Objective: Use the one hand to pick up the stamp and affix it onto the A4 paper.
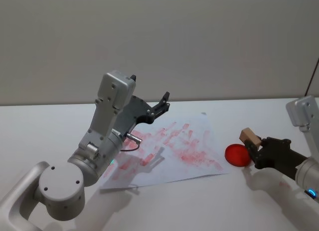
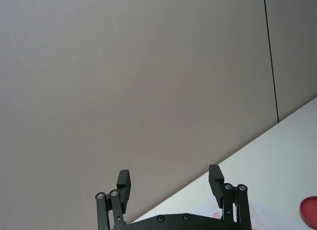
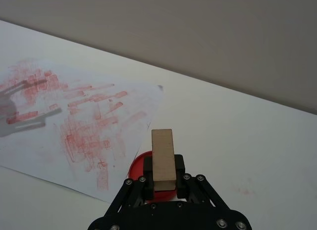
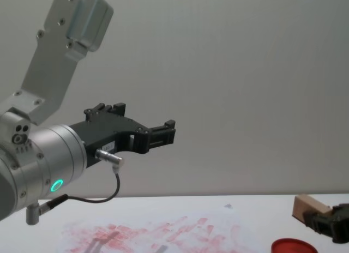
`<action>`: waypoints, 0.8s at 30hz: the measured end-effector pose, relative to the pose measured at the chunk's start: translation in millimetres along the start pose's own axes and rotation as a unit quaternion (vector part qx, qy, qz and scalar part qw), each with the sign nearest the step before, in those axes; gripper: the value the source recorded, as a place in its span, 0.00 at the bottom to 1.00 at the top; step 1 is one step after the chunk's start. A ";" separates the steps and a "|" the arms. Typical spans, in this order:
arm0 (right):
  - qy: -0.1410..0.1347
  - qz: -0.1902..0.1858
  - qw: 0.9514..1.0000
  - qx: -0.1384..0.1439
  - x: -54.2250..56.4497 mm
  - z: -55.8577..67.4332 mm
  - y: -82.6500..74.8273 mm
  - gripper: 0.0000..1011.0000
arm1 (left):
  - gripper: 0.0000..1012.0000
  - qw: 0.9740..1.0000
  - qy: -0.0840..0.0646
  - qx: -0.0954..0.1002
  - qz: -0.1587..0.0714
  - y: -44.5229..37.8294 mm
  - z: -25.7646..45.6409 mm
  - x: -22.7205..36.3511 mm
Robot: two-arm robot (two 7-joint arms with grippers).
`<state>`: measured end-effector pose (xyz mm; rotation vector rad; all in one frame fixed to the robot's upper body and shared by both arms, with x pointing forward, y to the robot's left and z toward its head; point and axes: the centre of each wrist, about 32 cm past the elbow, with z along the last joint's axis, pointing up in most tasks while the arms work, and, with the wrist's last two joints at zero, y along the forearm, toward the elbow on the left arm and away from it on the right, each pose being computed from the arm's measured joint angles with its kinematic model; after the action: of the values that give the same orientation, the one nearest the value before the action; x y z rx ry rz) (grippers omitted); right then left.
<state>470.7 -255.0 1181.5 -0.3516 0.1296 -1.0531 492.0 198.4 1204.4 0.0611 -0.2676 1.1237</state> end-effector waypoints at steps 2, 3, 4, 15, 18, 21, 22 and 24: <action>0.002 0.003 1.000 -0.006 2.0 -0.8 2.0 0.21 | 0.99 1.000 0.000 0.000 0.000 0.0 0.0 0.0; 0.003 0.005 1.000 -0.008 2.4 -1.0 2.7 0.21 | 0.99 1.000 0.000 0.000 0.000 0.0 0.0 0.0; 0.003 0.005 1.000 -0.010 2.7 -1.2 3.6 0.21 | 0.99 1.000 0.000 0.000 0.000 0.0 0.0 0.0; 0.002 0.020 0.999 -0.036 6.2 -3.4 16.5 0.21 | 0.99 1.000 0.000 0.000 0.000 0.0 0.0 0.0; 0.001 0.023 0.999 -0.040 6.6 -3.2 19.6 0.21 | 0.99 1.000 0.000 0.000 0.000 0.0 0.0 0.0; 0.000 0.024 0.999 -0.043 6.9 -3.2 21.5 0.21 | 0.99 1.000 0.000 0.000 0.000 0.0 0.0 0.0; -0.001 0.025 0.999 -0.044 7.0 -3.2 22.7 0.22 | 0.99 1.000 0.000 0.000 0.000 0.0 0.0 0.0; -0.001 0.026 0.999 -0.046 7.3 -3.3 24.0 0.26 | 0.99 1.000 0.000 0.000 0.000 0.0 0.0 0.0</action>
<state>493.3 -251.4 1170.6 -0.4307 0.1854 -0.9970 492.0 198.4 1204.4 0.0611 -0.2676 1.1237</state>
